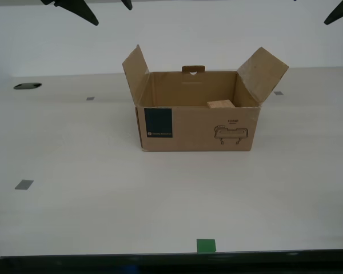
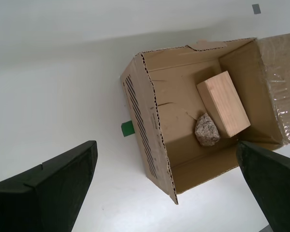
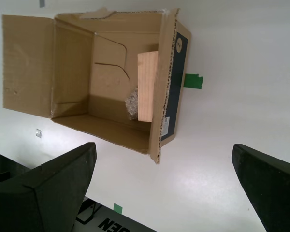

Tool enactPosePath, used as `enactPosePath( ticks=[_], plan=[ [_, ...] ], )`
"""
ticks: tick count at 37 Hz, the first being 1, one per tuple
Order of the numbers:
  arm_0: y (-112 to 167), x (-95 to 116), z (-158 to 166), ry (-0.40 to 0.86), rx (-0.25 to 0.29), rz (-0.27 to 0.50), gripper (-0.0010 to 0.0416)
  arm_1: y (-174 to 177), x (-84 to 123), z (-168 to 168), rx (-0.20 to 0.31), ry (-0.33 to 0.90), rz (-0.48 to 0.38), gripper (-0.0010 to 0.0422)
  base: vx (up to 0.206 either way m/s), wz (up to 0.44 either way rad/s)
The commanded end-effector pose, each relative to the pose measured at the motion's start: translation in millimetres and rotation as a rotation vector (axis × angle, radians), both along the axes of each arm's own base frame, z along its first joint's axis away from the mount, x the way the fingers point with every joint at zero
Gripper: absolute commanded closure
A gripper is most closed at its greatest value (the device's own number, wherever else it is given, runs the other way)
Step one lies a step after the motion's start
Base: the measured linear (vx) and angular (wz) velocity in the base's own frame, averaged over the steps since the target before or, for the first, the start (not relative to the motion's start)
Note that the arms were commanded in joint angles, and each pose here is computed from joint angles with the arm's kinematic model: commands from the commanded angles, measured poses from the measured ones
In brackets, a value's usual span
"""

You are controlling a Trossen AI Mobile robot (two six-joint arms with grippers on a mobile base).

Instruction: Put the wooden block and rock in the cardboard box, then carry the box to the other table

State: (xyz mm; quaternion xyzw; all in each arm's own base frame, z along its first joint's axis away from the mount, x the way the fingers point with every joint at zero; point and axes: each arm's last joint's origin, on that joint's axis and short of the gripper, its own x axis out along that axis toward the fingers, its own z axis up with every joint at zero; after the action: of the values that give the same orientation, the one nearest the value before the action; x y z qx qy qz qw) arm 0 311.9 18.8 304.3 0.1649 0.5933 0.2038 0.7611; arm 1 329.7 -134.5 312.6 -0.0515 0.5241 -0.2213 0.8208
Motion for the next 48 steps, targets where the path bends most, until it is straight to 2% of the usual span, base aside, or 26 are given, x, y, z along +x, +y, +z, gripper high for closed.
enactPosePath(
  ticks=[1,11,22,29,39,48],
  plan=[
    [0,6,-9,0.025,0.004,0.010,0.0014,0,0,0,-0.003,0.009,0.007,0.0018,0.000,0.000],
    [1,18,-27,0.079,0.005,0.010,0.0014,-1,-1,-11,-0.004,0.032,0.016,0.0018,0.000,0.000],
    [3,19,-27,0.066,0.007,0.010,0.0015,-12,-4,-32,-0.007,0.073,0.011,0.0018,0.000,0.000],
    [14,25,-40,0.105,0.004,0.040,0.0017,-24,5,-47,-0.012,0.092,0.013,0.0018,0.000,0.000],
    [39,39,-59,0.094,0.001,0.102,0.0016,-34,16,-78,0.022,0.165,0.004,0.0018,0.000,0.000],
    [46,48,-83,0.151,-0.005,0.117,0.0016,-42,17,-84,0.021,0.166,-0.007,0.0019,0.000,0.000]
  ],
)
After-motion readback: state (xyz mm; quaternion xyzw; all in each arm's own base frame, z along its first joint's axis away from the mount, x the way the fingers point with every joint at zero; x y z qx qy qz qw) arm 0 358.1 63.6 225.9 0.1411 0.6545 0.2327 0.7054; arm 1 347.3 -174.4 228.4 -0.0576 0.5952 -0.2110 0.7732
